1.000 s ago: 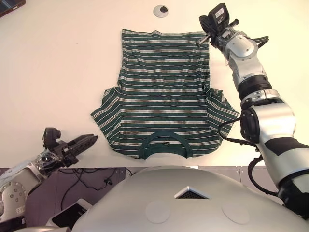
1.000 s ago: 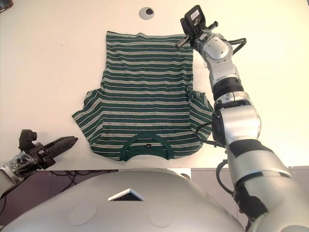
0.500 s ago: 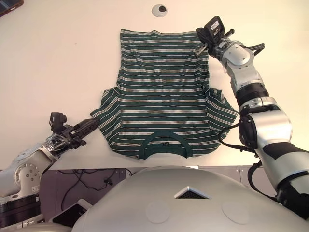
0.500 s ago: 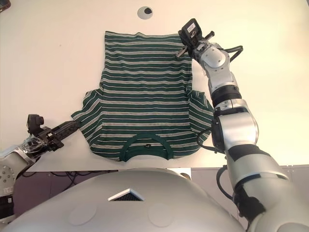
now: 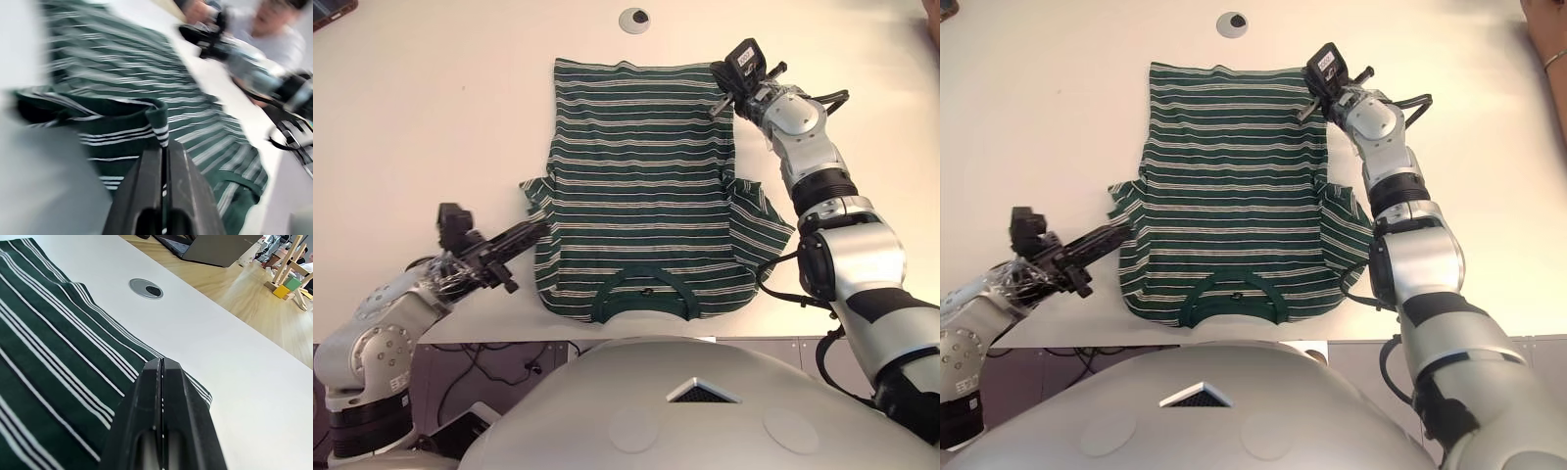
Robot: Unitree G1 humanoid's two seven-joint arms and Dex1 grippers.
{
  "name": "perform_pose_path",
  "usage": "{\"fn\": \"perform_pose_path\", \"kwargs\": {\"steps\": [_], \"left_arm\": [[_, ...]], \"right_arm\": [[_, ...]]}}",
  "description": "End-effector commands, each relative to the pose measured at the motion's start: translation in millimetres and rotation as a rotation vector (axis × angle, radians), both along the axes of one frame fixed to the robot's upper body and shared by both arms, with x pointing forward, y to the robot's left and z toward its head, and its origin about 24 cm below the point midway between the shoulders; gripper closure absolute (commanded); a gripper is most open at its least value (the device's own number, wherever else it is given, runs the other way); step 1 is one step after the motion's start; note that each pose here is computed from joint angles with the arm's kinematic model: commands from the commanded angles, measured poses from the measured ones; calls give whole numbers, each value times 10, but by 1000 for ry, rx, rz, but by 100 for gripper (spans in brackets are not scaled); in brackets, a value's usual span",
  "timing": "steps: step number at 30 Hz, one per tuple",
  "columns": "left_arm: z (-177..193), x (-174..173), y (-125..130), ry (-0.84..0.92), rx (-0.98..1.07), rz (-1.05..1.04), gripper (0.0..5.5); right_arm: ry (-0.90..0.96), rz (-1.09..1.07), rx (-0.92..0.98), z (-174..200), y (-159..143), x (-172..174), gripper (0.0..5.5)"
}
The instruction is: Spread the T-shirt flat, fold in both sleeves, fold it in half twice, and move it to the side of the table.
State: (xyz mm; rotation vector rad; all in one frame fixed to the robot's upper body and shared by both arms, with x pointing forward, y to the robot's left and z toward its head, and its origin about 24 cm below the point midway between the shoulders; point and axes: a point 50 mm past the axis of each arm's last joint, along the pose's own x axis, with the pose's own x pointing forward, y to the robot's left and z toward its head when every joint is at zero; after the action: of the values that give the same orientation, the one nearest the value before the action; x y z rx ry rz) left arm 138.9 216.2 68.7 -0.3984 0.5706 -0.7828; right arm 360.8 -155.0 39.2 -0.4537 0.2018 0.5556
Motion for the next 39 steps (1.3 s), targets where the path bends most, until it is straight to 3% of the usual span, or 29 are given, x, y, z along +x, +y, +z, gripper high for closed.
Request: {"fn": "perform_pose_path", "kwargs": {"steps": [1,4,6,9,13,16,20,23,30,39], "left_arm": [[-263,108,-354,51,202,-111,546],[-494,120,-487,91,291,-139,518],[-549,116,-523,89,309,-139,490],[-521,76,-524,63,286,-109,453],[-261,75,-410,-82,206,13,452],[-40,102,-288,-178,193,59,452],[102,154,-97,-234,227,144,452],[156,200,-52,-254,241,143,452],[111,283,-45,-249,242,143,452],[37,330,-5,-238,251,184,452]], "right_arm": [[-16,8,-27,76,-17,46,550],[26,-13,47,65,-75,25,550],[140,-19,210,41,-213,-60,524],[329,76,327,47,-658,-430,475],[536,137,232,223,-1322,-870,399],[686,200,258,358,-1544,-1164,353],[901,302,53,74,-1591,-1535,353],[953,309,-41,-120,-1640,-1668,353],[1010,379,3,-294,-1502,-1754,353],[1058,461,24,-311,-1322,-1841,503]]}}
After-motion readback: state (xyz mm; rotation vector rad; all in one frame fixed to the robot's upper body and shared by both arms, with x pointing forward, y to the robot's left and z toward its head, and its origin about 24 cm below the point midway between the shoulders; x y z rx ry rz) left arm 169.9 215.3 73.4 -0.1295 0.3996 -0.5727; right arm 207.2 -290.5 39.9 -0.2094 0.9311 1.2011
